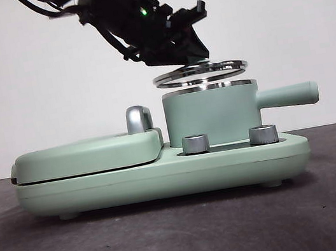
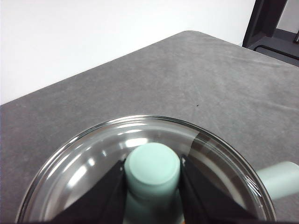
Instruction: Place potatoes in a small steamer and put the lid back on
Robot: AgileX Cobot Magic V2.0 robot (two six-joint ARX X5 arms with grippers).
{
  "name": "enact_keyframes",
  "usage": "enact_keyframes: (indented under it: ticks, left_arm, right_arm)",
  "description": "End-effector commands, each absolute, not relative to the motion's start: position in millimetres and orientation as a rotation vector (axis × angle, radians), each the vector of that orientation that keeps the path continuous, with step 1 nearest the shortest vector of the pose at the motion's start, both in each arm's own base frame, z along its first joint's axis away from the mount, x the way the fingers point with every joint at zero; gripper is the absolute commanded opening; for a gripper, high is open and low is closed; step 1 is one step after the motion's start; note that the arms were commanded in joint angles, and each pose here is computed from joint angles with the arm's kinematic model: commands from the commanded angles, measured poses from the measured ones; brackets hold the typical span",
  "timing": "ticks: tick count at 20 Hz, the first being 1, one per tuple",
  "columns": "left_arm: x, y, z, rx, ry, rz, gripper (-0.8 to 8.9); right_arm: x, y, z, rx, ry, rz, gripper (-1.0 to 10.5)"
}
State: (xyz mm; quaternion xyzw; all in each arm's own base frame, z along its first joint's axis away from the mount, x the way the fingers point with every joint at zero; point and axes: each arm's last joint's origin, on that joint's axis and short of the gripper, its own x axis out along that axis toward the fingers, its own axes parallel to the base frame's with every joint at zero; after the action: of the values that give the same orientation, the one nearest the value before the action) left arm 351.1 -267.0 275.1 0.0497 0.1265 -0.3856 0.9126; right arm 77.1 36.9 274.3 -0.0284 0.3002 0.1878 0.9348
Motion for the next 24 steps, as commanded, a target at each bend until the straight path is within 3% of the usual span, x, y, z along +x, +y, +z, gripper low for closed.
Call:
enact_keyframes:
  ticks: [1,22,24]
  left_arm:
    - [357.1,-276.1,281.5,0.088,0.203,-0.804,0.14]
    - [359.6,-278.8,261.1,0.107,0.307,-0.830,0.18]
    - [359.5,-279.0,261.2,0.106,0.306,-0.830,1.22]
  right_arm:
    - [77.4,37.3,276.5,-0.055,0.605,0.383,3.2]
    - [77.7,36.6,276.6,-0.062,0.601,0.358,3.2]
    - [77.7,36.6,276.5,-0.062,0.601,0.359,3.2]
